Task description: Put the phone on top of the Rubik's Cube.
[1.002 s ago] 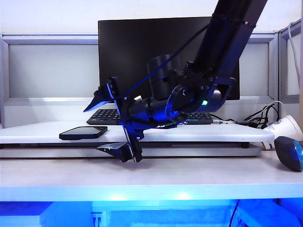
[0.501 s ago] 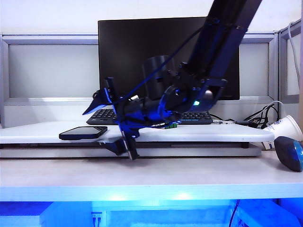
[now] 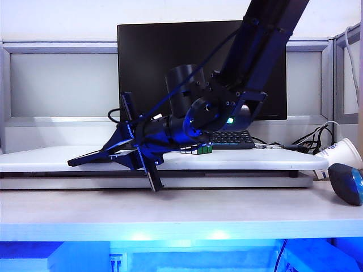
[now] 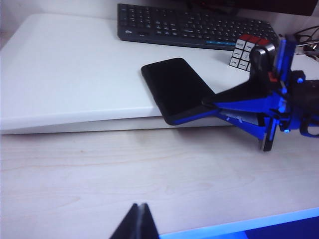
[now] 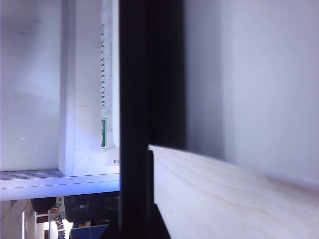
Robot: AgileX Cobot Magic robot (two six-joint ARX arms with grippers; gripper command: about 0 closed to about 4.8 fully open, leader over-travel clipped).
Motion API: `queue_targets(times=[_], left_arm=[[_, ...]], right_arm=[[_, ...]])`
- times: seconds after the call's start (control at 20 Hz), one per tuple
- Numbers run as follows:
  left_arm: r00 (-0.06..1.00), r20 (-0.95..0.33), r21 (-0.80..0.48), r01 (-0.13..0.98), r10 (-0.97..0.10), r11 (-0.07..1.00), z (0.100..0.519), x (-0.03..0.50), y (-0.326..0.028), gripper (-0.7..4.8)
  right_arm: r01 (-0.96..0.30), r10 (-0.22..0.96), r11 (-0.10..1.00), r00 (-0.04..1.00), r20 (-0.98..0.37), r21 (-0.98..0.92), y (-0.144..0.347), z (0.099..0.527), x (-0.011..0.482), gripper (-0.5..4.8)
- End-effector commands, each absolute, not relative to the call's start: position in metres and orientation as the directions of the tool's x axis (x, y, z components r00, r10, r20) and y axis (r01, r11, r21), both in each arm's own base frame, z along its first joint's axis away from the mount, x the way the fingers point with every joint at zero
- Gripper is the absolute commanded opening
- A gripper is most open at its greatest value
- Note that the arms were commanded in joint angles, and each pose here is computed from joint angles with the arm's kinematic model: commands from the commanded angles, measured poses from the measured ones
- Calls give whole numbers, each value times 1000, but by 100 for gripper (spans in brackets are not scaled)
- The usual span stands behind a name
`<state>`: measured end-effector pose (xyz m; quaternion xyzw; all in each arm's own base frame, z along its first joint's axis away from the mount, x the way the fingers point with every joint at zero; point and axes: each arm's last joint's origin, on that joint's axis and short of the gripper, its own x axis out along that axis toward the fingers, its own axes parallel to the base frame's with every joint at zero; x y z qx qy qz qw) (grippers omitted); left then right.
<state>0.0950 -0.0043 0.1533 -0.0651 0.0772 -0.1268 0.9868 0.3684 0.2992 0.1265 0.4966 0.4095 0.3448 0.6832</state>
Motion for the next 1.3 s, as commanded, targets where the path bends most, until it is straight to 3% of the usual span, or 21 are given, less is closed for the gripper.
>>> queue_targets(times=[0.05, 0.3, 0.7, 1.3], left_arm=[[954, -142, -149, 242, -263, 959, 153, 95, -4, -5], [954, -142, -148, 242, -263, 959, 153, 95, -4, -5], [954, -142, -146, 242, -263, 959, 153, 95, -4, -5], [954, -142, -124, 246, -262, 961, 153, 95, -4, -5]], right_arm=[[-68, 877, 271, 430, -217, 960, 299, 126, 369, -5], [-174, 900, 186, 425, -96, 967, 301, 139, 370, -6], [-221, 902, 153, 429, -45, 963, 298, 154, 371, -6], [-340, 839, 151, 541, 62, 928, 232, 209, 404, -6]])
